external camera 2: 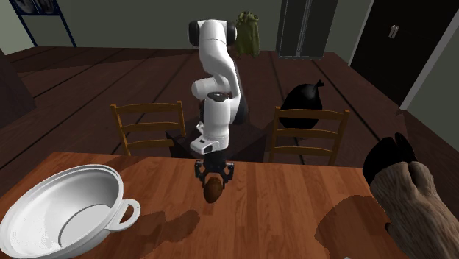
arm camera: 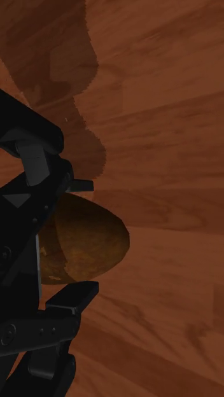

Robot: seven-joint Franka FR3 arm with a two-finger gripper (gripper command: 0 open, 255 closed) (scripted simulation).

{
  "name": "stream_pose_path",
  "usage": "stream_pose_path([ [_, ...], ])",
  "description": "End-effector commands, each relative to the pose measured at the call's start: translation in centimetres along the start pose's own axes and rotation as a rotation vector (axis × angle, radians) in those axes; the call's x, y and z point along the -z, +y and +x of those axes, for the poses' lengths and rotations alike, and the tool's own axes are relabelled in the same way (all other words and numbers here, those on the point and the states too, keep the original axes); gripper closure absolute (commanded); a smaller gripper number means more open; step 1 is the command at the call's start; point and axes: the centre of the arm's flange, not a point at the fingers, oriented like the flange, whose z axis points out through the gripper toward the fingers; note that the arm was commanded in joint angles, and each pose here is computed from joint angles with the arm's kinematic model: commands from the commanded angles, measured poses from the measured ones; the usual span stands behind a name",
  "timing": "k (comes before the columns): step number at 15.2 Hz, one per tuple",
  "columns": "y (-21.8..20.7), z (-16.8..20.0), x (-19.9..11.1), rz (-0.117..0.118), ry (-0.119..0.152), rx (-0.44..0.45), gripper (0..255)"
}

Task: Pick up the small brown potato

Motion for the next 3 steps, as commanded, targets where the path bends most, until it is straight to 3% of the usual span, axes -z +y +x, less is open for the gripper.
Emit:
stream_pose_path([
  [1,0.04,0.37,1.03,0.0,0.0,0.0,255],
  [3,0.05,0.39,1.11,0.0,0.0,0.0,255],
])
